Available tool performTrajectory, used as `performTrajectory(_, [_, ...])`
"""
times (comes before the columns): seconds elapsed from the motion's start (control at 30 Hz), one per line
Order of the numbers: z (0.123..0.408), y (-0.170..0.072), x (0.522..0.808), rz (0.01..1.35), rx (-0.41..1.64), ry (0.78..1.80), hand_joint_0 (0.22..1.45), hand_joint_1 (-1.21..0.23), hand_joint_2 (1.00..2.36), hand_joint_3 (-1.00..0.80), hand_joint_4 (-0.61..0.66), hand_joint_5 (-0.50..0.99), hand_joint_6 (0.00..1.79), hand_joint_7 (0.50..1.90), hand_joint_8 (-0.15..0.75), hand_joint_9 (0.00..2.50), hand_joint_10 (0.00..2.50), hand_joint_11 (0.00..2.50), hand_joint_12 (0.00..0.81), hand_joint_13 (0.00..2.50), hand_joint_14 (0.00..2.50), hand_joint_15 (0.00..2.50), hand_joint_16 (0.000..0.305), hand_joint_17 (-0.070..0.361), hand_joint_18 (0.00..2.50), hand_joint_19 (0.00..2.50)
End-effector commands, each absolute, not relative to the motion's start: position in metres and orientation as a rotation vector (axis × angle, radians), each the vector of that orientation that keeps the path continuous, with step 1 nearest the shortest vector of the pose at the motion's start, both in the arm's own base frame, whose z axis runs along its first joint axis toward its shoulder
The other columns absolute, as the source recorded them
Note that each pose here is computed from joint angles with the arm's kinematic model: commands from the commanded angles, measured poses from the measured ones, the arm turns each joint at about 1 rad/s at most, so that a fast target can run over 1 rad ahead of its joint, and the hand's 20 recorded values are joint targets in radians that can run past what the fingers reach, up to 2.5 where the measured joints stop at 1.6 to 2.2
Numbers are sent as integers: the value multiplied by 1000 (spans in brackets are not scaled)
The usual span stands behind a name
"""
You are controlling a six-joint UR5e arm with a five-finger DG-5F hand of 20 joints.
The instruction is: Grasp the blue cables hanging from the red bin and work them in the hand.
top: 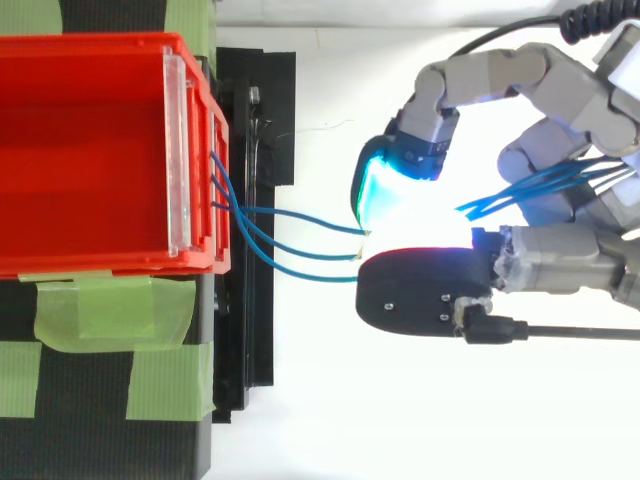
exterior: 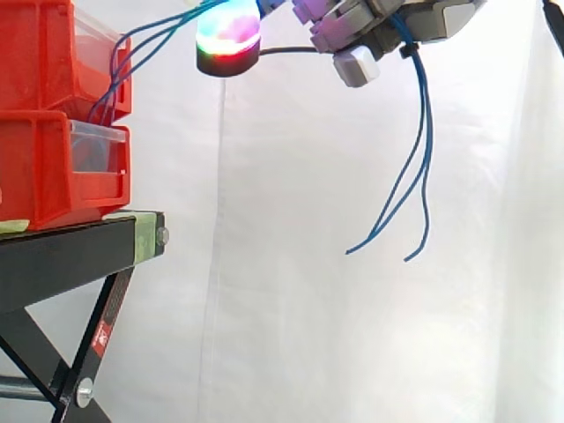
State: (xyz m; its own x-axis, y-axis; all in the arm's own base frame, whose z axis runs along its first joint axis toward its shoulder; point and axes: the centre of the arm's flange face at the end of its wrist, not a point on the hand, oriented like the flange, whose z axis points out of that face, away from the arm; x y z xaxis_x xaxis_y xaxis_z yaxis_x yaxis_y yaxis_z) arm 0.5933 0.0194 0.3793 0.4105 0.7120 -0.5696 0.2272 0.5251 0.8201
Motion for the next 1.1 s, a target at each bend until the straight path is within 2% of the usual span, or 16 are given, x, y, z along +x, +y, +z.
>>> performTrajectory(0.0, [379, 19, 593, 383, 1013, 1145, 1015, -588, 1017, -528, 334, -35, 650, 1106, 455, 1805, 2500, 2500, 533, 1889, 2500, 1398, 203, 153, 2500, 759])
performTrajectory(0.1, [379, 19, 593, 383, 1013, 1145, 1015, -598, 1014, -630, 340, -15, 533, 1154, 455, 1805, 2500, 2500, 533, 1889, 2500, 1398, 203, 153, 2500, 759])
performTrajectory(0.3, [379, 19, 593, 400, 1030, 1139, 1029, -641, 1015, -604, 330, -5, 403, 1189, 455, 1805, 2500, 2500, 533, 1889, 2500, 1398, 203, 153, 2500, 759])
performTrajectory(0.5, [379, 19, 593, 402, 1030, 1139, 1083, -644, 1018, -480, 328, -2, 396, 1182, 455, 1805, 2500, 2500, 533, 1889, 2500, 1398, 203, 153, 2500, 759])
performTrajectory(0.87, [379, 19, 592, 402, 1031, 1140, 1154, -629, 1020, -396, 319, 24, 453, 1150, 455, 1805, 2500, 2500, 533, 1889, 2500, 1398, 203, 153, 2500, 759])
performTrajectory(1.07, [378, 22, 592, 414, 1036, 1139, 1207, -622, 1021, -267, 309, 47, 483, 1144, 455, 1805, 2500, 2500, 533, 1889, 2500, 1398, 203, 153, 2500, 759])
